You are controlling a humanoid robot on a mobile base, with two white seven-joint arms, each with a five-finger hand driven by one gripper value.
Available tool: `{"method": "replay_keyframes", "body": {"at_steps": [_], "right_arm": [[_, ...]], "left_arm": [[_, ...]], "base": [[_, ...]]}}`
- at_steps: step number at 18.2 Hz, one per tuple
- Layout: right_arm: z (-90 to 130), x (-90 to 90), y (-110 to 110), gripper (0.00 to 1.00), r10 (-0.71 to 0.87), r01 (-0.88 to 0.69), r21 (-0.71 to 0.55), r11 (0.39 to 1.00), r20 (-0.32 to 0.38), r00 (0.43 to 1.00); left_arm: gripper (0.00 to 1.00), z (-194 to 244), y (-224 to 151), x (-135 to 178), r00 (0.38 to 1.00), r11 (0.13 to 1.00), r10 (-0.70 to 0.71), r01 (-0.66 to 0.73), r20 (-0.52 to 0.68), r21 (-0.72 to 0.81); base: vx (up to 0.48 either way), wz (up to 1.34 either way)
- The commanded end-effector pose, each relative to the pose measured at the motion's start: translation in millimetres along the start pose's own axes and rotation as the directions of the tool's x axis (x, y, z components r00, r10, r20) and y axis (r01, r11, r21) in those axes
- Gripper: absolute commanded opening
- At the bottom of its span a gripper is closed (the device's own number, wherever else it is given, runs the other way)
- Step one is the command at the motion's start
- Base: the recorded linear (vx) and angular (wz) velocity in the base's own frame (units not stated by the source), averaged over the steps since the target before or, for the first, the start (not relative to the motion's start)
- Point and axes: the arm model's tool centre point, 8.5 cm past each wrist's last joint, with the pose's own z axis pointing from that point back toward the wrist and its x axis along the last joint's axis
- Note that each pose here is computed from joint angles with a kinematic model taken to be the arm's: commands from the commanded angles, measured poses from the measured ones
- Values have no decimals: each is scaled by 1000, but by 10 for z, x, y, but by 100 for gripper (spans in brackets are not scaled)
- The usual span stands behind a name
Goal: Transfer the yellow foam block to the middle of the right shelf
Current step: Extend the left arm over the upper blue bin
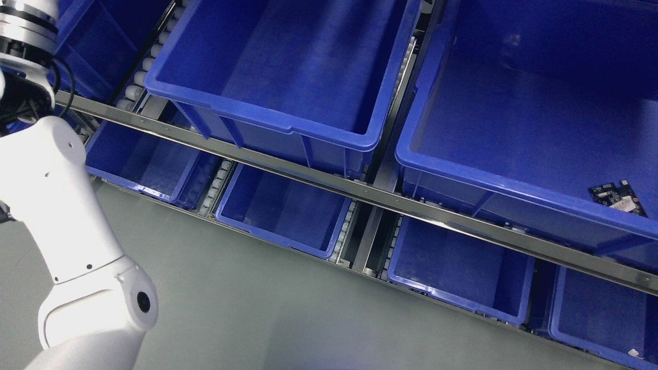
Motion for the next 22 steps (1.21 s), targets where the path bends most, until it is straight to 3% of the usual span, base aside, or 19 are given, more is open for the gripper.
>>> {"method": "replay_keyframes", "body": {"at_steps": [1,4,7,11,12,13,17,22], "right_arm": [[-9,61,-113,100,4,-4,-17,1000,18,1000],[-9,61,-113,100,4,-4,-17,1000,18,1000],[-9,61,-113,100,4,-4,-17,1000,18,1000],[-9,61,-113,100,4,-4,-17,1000,18,1000],[-9,61,-113,100,4,-4,-17,1000,18,1000],[-9,61,-113,100,4,-4,-17,1000,18,1000],[-9,61,-113,100,4,-4,-17,1000,18,1000],[-9,61,-113,100,4,-4,-17,1000,18,1000]], "left_arm": [[2,-557,-828,-433,945,926,-188,81,-267,-368],[3,-671,-1148,-483,910,864,-302,135,-285,-486],[5,-750,-1231,-619,878,841,-344,132,-332,-524],[39,-706,-1285,-781,825,817,-421,165,-377,-552],[50,-696,-1290,-797,823,818,-421,163,-381,-552],[67,-694,-1299,-800,824,818,-420,161,-381,-553],[85,-717,-1428,-798,838,825,-392,138,-380,-548],[93,-671,-1238,-803,859,878,-326,120,-395,-463]], "base": [[5,-42],[11,-47],[21,-74],[29,-99],[30,-105],[19,-61],[3,-7],[-5,16]]}}
